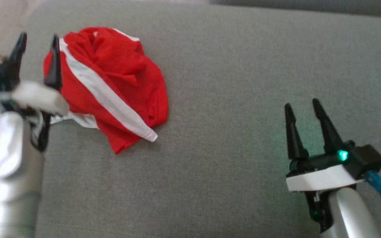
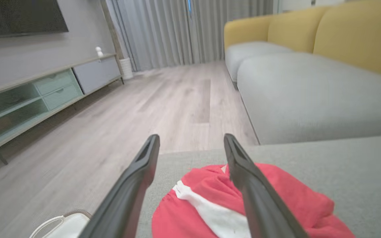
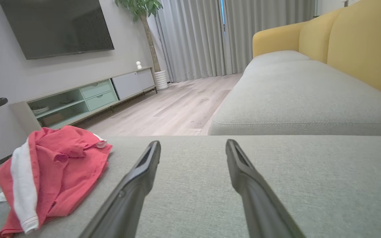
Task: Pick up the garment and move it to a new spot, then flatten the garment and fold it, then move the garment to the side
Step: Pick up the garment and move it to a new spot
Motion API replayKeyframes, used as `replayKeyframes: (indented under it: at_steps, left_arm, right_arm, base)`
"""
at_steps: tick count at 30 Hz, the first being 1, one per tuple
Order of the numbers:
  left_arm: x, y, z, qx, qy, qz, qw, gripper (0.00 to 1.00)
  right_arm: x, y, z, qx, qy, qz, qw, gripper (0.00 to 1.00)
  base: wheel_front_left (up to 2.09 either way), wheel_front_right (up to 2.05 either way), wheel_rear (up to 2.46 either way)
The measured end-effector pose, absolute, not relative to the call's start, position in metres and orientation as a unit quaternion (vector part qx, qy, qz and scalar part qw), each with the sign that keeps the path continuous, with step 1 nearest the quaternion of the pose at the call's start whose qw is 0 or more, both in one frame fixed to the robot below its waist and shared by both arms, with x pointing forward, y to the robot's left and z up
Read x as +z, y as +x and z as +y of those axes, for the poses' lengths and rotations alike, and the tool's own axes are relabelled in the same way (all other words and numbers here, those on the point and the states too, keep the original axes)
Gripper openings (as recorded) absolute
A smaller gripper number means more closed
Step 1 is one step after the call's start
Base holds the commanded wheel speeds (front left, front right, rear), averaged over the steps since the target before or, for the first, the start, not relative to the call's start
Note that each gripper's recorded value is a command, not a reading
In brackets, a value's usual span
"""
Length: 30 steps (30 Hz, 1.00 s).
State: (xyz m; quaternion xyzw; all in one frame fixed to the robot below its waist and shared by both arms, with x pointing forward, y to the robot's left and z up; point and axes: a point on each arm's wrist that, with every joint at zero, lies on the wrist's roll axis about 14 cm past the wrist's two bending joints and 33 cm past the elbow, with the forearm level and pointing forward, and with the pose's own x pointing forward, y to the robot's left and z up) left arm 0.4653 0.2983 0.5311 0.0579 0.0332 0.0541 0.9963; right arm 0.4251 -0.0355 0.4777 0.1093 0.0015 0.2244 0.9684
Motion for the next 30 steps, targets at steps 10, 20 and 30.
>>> replayKeyframes:
  at_steps: [10,20,30]
  left_arm:
    - [0.438,0.497,0.296,0.026,0.043,0.248,0.967,1.00]
    - [0.426,0.501,0.283,0.011,-0.009,0.243,0.970,0.00]
    - [0.560,0.533,0.278,-0.003,-0.029,-0.008,1.000,0.00]
  right_arm:
    - [0.460,0.445,-0.066,0.179,0.104,0.011,0.978,1.00]
    - [0.460,0.447,-0.075,0.167,0.102,0.010,0.981,1.00]
    - [0.483,0.440,-0.072,0.173,0.104,-0.015,0.979,1.00]
  base:
    - [0.00,0.00,0.00]
    - [0.00,0.00,0.00]
    - [0.00,0.00,0.00]
